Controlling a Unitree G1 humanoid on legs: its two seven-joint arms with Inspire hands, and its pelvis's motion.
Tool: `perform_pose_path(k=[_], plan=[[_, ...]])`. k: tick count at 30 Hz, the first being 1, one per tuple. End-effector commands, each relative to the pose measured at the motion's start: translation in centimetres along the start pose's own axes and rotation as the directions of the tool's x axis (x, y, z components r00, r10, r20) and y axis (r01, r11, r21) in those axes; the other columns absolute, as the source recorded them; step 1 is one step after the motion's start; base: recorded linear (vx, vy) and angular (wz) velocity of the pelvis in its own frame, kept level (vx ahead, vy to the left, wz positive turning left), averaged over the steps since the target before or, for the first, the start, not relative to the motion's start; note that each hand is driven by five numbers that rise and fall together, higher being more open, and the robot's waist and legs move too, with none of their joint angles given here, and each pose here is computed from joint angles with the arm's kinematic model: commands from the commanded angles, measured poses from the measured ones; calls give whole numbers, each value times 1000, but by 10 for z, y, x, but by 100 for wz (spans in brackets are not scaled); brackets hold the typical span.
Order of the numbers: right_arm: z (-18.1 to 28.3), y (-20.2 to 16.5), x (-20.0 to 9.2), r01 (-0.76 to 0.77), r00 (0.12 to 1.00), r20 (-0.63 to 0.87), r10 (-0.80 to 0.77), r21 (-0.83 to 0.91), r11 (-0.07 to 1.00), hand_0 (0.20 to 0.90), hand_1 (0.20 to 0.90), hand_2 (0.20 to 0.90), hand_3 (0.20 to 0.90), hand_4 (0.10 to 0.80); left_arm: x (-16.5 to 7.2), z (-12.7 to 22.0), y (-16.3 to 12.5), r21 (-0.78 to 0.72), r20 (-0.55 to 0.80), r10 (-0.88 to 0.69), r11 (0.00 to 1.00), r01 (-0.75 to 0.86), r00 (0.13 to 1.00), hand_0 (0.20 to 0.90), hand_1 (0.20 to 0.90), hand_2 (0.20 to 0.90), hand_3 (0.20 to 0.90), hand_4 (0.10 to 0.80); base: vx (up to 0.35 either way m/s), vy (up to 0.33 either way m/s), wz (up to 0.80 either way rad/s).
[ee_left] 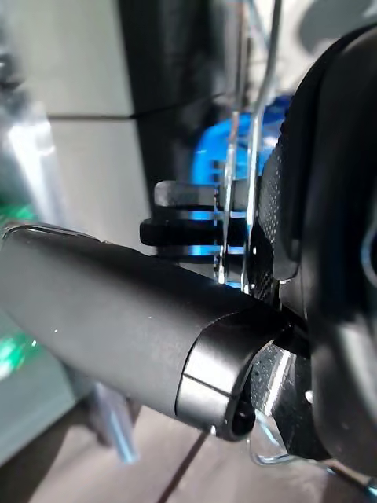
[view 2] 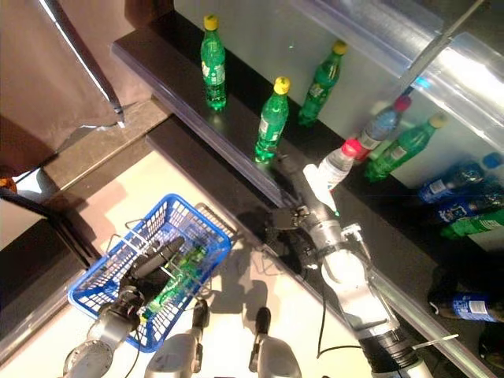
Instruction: Pick up the drink and place into the basket.
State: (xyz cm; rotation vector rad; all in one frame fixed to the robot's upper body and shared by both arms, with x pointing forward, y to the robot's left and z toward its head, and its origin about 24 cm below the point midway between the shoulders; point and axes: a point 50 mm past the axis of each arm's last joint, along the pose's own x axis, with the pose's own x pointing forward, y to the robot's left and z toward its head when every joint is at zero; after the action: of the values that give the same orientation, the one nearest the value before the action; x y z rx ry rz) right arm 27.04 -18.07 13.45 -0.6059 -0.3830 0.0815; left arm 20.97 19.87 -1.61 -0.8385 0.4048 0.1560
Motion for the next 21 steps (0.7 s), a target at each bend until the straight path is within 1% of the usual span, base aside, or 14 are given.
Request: perform_pose_path(k=[1, 2, 6, 8, 15, 21], plan=[[21, -15, -15, 104, 980, 167, -108, 29, 994, 900, 900, 900, 900, 800, -1, 36, -52, 109, 264, -338, 941, 320, 903, 300, 300, 300, 200, 100, -9, 33, -16], [20, -18, -20, 126, 977, 170, -130, 35, 991, 900, 900, 900, 900, 800, 0, 34, -40, 93, 264, -287, 958, 271, 921, 300, 300, 300, 200, 100, -9, 23, -9], [20, -23, -28, 200, 960, 189, -209, 63, 978, 900, 900, 900, 900, 800, 3, 24, -17, 47, 245, -169, 986, 163, 955, 300, 300, 300, 200, 100, -28, 24, -20], [19, -25, -32, 227, 952, 199, -233, 49, 973, 900, 900, 900, 900, 800, 5, 18, -8, 42, 230, -129, 992, 123, 965, 300, 300, 300, 200, 100, -32, 22, -21], [4, -30, -40, 293, 950, 106, -295, 33, 956, 900, 900, 900, 900, 800, 9, 2, 9, 46, 191, -55, 998, 47, 980, 300, 300, 300, 200, 100, -37, 36, -22], [-4, -35, -45, 353, 934, 64, -353, 14, 936, 900, 900, 900, 900, 800, 11, -6, 22, 35, 163, -4, 999, -2, 987, 300, 300, 300, 200, 100, -13, 46, -17]])
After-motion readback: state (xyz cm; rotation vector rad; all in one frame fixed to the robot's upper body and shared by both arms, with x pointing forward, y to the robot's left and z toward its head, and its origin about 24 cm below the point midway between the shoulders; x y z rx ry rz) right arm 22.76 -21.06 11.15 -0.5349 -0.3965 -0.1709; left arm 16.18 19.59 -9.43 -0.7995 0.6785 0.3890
